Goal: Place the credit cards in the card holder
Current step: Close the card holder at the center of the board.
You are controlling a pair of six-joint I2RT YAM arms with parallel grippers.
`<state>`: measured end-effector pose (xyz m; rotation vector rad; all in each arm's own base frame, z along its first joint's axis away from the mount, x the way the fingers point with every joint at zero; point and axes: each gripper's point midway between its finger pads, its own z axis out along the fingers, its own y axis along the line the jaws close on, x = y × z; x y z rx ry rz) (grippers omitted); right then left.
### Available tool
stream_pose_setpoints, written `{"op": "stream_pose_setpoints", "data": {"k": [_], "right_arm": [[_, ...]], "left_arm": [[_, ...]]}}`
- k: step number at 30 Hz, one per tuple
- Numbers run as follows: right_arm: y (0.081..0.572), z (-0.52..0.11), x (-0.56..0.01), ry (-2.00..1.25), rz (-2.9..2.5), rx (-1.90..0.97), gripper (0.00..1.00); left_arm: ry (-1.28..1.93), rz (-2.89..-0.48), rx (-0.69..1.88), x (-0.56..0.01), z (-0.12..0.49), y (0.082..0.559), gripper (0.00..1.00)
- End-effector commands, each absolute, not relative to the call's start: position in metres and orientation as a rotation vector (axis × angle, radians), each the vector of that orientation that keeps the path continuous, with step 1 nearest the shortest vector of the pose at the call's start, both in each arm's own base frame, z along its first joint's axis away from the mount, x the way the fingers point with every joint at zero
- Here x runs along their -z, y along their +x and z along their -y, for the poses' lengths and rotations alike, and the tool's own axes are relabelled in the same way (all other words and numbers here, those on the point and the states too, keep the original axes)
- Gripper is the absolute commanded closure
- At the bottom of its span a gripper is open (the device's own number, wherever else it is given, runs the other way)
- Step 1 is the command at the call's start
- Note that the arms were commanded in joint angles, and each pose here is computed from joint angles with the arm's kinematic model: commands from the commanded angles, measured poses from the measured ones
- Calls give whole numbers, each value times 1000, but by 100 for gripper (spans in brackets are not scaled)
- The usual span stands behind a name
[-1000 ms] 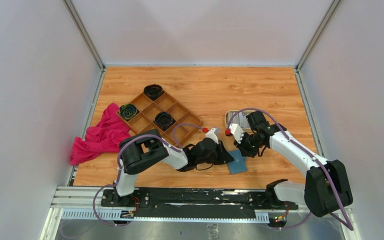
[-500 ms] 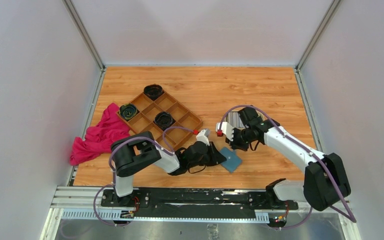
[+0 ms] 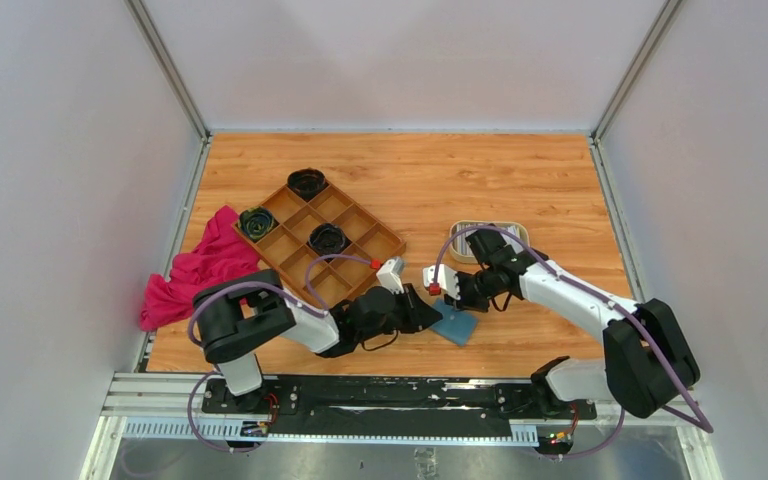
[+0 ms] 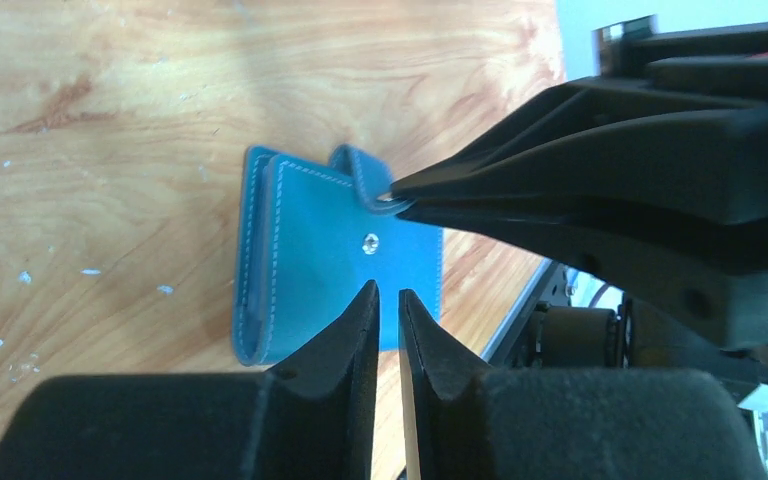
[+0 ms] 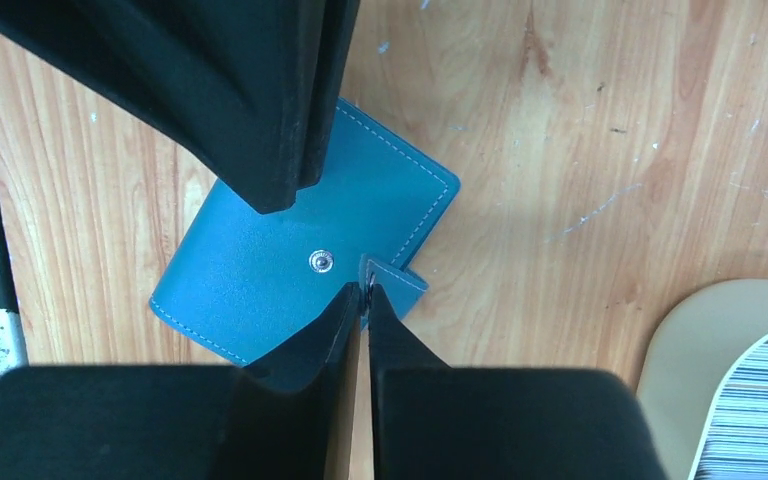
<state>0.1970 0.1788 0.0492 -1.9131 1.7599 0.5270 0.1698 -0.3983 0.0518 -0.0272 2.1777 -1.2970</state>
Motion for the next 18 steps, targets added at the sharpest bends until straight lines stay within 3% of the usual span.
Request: {"op": "stream_pose_setpoints", "data": {"k": [1, 18], "right_arm": [[183, -184, -49, -1956, -1689, -590, 91], [181, -179, -54, -1933, -1720, -579, 83]], "left_arm": [[24, -2103, 1250, -70, 390, 176, 83], [90, -2186, 1106, -37, 402, 187, 86]]}}
